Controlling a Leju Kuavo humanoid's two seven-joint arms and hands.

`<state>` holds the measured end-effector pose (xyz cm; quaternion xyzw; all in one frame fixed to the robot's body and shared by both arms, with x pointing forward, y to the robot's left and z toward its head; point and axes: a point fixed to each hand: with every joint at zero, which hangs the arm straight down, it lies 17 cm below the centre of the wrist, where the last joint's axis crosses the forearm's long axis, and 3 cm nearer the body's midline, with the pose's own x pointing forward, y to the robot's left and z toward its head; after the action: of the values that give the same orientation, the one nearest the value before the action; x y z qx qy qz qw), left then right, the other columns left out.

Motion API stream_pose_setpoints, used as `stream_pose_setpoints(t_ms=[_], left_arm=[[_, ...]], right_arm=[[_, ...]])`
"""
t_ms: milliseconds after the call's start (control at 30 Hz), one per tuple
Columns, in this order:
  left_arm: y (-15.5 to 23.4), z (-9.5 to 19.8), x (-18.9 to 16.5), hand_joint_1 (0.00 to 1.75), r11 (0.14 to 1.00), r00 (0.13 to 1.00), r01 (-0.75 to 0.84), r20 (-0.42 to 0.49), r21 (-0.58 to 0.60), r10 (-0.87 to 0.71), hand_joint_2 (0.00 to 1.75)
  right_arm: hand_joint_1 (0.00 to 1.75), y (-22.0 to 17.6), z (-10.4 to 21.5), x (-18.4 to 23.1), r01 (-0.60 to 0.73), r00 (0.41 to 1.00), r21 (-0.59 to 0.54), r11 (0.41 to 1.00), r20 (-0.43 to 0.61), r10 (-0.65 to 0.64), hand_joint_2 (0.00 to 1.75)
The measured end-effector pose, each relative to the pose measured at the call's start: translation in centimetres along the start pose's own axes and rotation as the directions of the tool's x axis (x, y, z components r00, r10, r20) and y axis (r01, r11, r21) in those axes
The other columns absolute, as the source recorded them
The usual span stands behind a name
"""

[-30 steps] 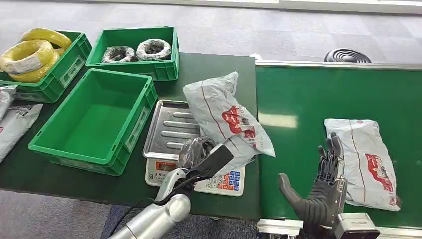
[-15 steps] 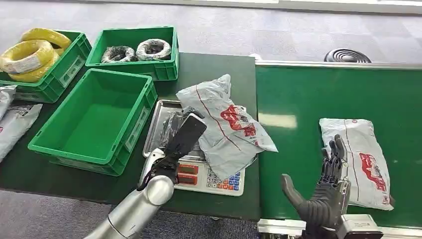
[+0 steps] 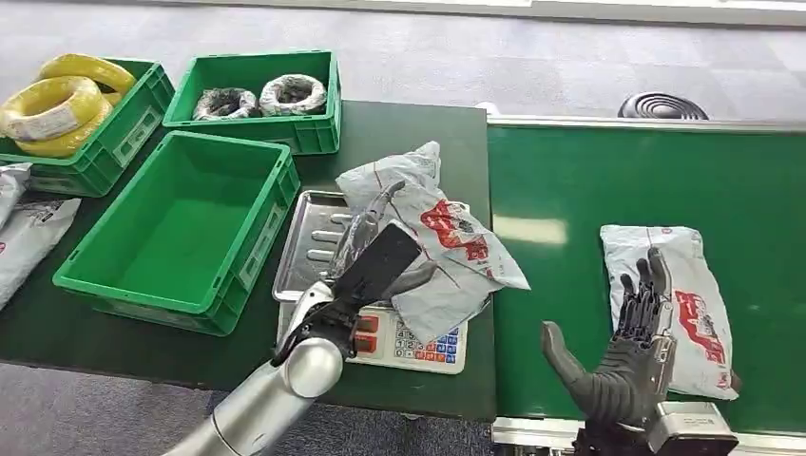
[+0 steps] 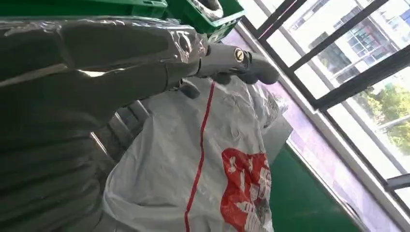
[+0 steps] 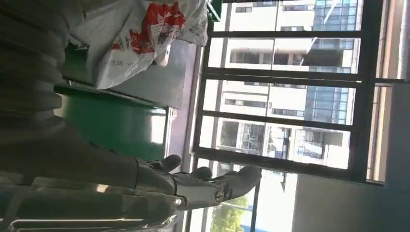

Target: Moved the parcel from conveyor to table for the left to box.

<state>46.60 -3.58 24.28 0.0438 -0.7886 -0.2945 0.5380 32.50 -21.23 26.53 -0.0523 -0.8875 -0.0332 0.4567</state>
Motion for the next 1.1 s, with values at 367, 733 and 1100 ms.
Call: stream_pose_setpoints(t_ms=[367,733,1100], left_arm=[[-7.2,1.7,-4.1,0.00,0.978,0.992,0.062,-0.099,-0.198,-0.083,1.75],[-9.0,3.0,-9.3,0.00,0.932,0.939,0.272,-0.144,-0.241,-0.312,1.75],[-8.9,3.1,-10.6,1.75,0.910,0.914,0.334,-0.150,-0.247,-0.376,1.75]], right_arm=[[0.00,1.0,-1.6,0.0,0.031,0.999,0.027,0.999,0.021,-0.032,1.75],[0.00,2.2,-1.7,0.0,0.058,0.998,0.066,0.996,0.019,-0.060,1.75],[0.00,2.4,-1.7,-0.3,0.063,0.998,0.070,0.996,0.013,-0.064,1.75]])
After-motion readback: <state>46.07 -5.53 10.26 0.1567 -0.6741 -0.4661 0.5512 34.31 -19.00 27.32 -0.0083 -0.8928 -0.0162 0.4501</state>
